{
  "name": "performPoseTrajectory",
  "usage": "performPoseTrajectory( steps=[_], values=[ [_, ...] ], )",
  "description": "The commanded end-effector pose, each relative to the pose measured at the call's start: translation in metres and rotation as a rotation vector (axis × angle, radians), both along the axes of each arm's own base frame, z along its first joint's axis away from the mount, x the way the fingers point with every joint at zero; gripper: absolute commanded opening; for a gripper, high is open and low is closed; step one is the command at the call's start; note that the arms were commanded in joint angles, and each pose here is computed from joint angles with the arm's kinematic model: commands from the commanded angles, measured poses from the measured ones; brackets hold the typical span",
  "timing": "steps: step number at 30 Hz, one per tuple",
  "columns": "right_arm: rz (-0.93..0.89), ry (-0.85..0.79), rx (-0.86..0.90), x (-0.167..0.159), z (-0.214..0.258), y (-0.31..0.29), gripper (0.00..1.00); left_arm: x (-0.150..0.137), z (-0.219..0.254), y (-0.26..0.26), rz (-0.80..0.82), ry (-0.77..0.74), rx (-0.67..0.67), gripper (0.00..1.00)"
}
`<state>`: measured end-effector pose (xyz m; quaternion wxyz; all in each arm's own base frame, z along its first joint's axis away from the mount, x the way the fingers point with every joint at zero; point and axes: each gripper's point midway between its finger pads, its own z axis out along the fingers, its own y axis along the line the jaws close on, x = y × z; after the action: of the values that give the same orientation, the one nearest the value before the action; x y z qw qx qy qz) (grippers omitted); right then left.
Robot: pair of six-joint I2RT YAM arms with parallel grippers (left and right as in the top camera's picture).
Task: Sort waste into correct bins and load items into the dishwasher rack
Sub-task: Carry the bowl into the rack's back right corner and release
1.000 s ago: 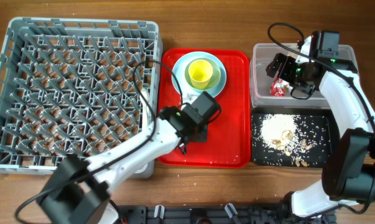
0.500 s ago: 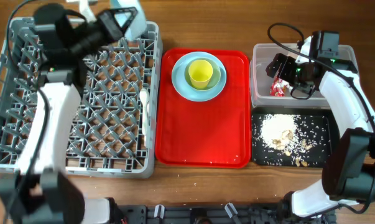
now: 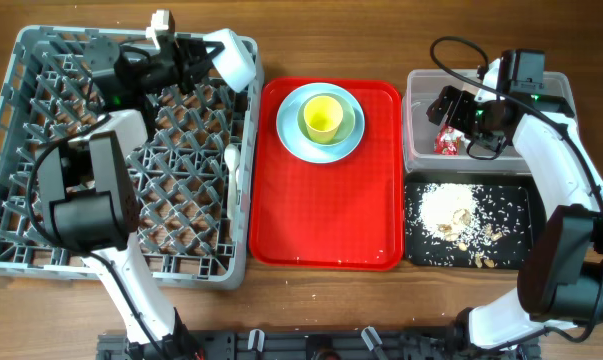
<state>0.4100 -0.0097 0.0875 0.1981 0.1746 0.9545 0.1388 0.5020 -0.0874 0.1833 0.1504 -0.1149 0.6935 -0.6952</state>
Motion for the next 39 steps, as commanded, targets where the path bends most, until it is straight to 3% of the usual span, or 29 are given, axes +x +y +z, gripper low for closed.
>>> performPoseTrajectory(
  steps=[1, 13, 19, 20, 22, 23, 26, 28, 30, 34, 37, 39],
  values=[
    [0.0, 0.001, 0.013, 0.001, -0.001, 0.001, 1.0, -0.01, -0.01, 0.021, -0.035, 0.034, -0.006, 1.0],
    [0.0, 0.001, 0.013, 0.001, -0.001, 0.001, 1.0, -0.013, 0.045, 0.123, 0.195, -0.061, -0.008, 0.99],
    [0.0, 0.001, 0.013, 0.001, -0.001, 0.001, 1.0, -0.038, 0.146, 0.144, 0.327, -0.29, 0.05, 0.99],
    [0.0, 0.001, 0.013, 0.001, -0.001, 0.001, 1.0, -0.052, 0.181, 0.134, 0.344, -0.383, 0.091, 0.99],
    [0.0, 0.001, 0.013, 0.001, -0.001, 0.001, 1.0, -0.059, 0.194, 0.134, 0.42, -0.403, 0.176, 0.99],
    [0.0, 0.001, 0.013, 0.001, -0.001, 0.001, 1.0, -0.056, 0.184, 0.142, 0.504, -0.36, 0.241, 0.99],
    [0.0, 0.001, 0.013, 0.001, -0.001, 0.001, 1.0, -0.056, 0.104, 0.18, 0.747, -0.075, 0.678, 0.99],
    [0.0, 0.001, 0.013, 0.001, -0.001, 0.001, 1.0, -0.073, 0.062, 0.157, 0.637, 0.029, 0.879, 0.99],
    [0.0, 0.001, 0.013, 0.001, -0.001, 0.001, 1.0, -0.103, 0.031, 0.113, 0.455, 0.169, 0.89, 0.99],
    [0.0, 0.001, 0.013, 0.001, -0.001, 0.001, 1.0, -0.174, -0.006, 0.036, 0.061, 0.29, 1.003, 1.0],
    [0.0, 0.001, 0.013, 0.001, -0.001, 0.001, 1.0, -0.218, -0.029, 0.051, 0.039, 0.48, 1.359, 1.0],
    [0.0, 0.001, 0.013, 0.001, -0.001, 0.001, 1.0, -0.232, -0.032, 0.037, -0.021, 0.494, 1.388, 1.0]
  ],
)
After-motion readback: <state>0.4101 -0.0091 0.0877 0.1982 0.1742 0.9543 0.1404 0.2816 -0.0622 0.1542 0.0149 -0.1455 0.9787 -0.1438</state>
